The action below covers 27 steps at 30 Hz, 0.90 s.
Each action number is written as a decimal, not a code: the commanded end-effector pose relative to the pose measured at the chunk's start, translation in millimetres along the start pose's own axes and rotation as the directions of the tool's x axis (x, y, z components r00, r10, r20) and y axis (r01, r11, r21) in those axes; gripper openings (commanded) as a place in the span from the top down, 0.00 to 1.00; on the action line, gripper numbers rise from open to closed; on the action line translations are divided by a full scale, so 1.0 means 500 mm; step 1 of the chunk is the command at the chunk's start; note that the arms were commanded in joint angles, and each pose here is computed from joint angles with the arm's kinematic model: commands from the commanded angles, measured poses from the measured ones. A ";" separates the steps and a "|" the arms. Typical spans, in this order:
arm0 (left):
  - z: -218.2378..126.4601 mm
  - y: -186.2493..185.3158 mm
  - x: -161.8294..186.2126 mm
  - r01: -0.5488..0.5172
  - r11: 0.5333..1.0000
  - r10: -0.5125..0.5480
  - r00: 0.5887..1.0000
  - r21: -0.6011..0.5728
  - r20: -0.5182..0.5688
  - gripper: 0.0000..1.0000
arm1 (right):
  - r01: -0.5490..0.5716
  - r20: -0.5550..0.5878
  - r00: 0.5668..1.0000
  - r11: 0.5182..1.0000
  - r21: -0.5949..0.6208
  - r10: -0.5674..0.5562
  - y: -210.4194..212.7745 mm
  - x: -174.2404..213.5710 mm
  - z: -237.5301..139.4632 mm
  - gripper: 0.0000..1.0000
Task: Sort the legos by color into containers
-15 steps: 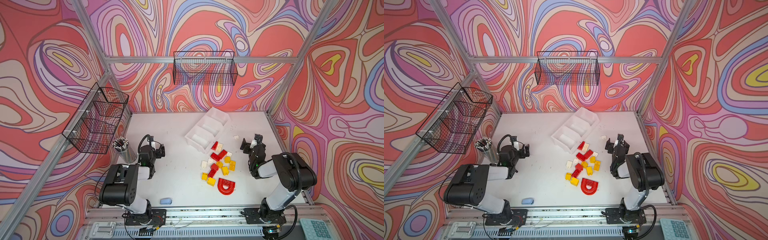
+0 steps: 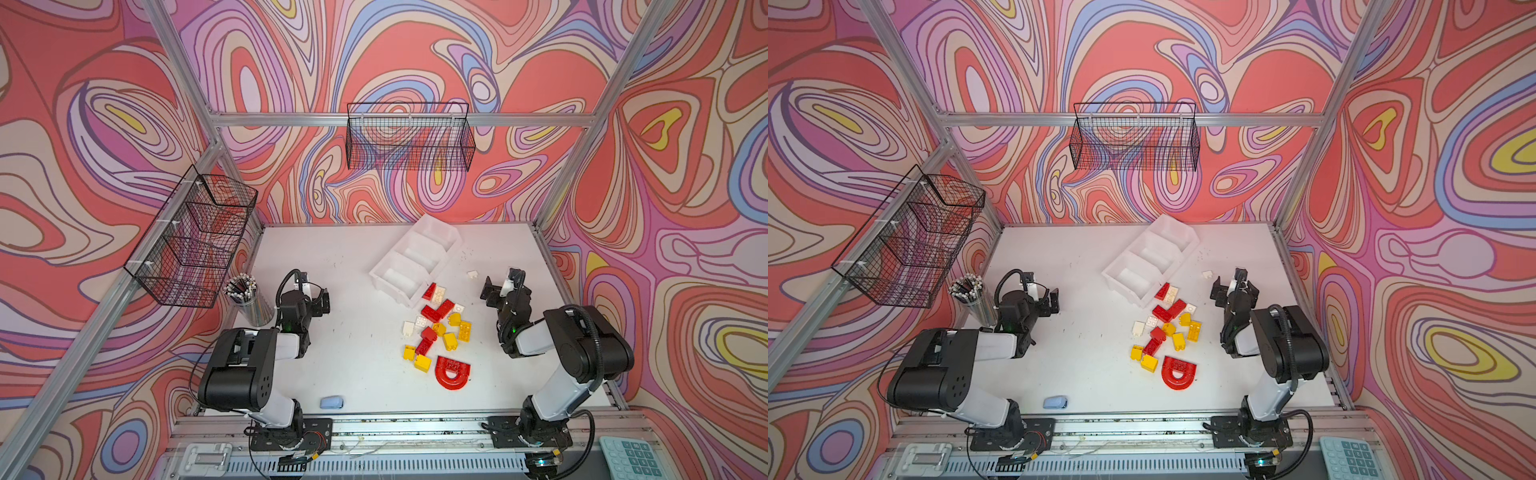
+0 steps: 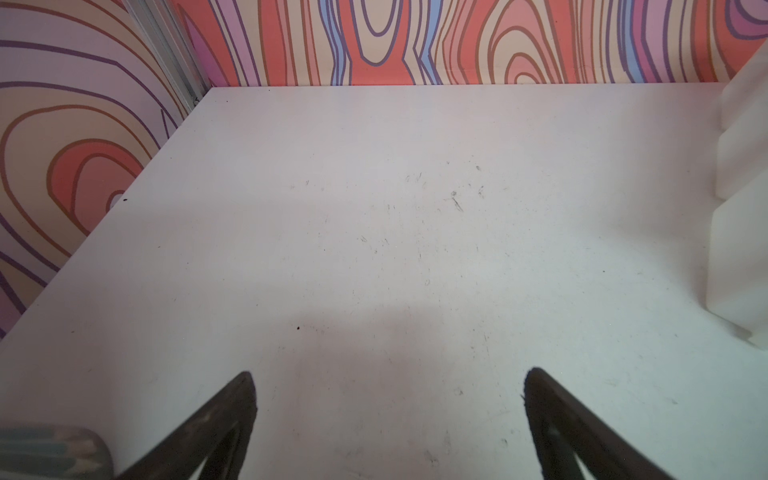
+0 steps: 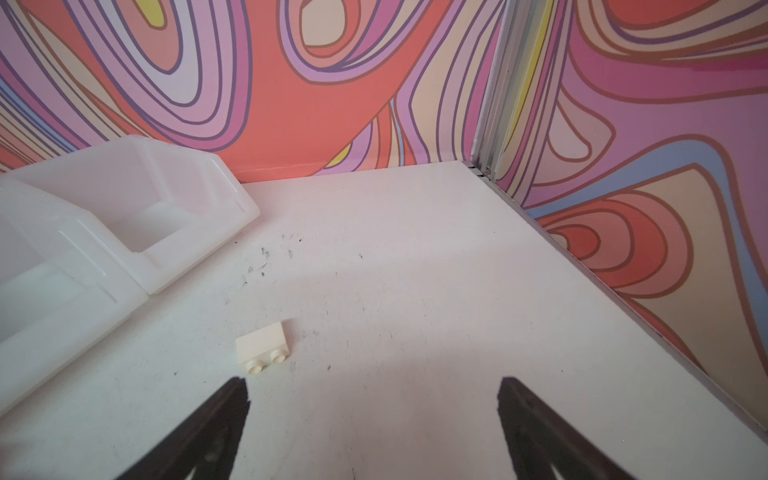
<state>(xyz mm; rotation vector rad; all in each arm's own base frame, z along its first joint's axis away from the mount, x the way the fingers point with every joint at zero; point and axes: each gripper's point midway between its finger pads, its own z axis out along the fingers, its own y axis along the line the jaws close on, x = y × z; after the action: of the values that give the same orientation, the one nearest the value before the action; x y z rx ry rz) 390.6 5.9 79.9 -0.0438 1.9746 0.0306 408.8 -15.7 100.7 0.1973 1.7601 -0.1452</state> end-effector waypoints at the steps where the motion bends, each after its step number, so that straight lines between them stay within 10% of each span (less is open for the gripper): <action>1: 0.000 0.001 -0.017 -0.005 1.000 0.005 1.000 0.004 0.025 0.00 | 0.000 0.022 1.000 1.000 -0.013 0.000 0.007 -0.015 0.002 0.02; 22: 0.001 0.003 -0.020 -0.003 1.000 0.003 1.000 -0.001 0.026 0.00 | 0.000 0.024 1.000 1.000 -0.012 0.000 0.006 -0.015 0.001 0.02; 27: -0.008 0.050 -0.096 0.030 0.988 -0.037 0.998 -0.149 -0.041 0.00 | 0.007 -0.009 1.000 0.999 0.033 -0.007 -0.003 -0.047 0.006 0.02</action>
<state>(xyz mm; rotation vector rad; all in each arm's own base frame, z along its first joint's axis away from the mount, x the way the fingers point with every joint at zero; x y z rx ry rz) 392.4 15.6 84.7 -0.0952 2.0313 0.0797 408.5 -16.9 101.3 0.2007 1.7761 -0.1550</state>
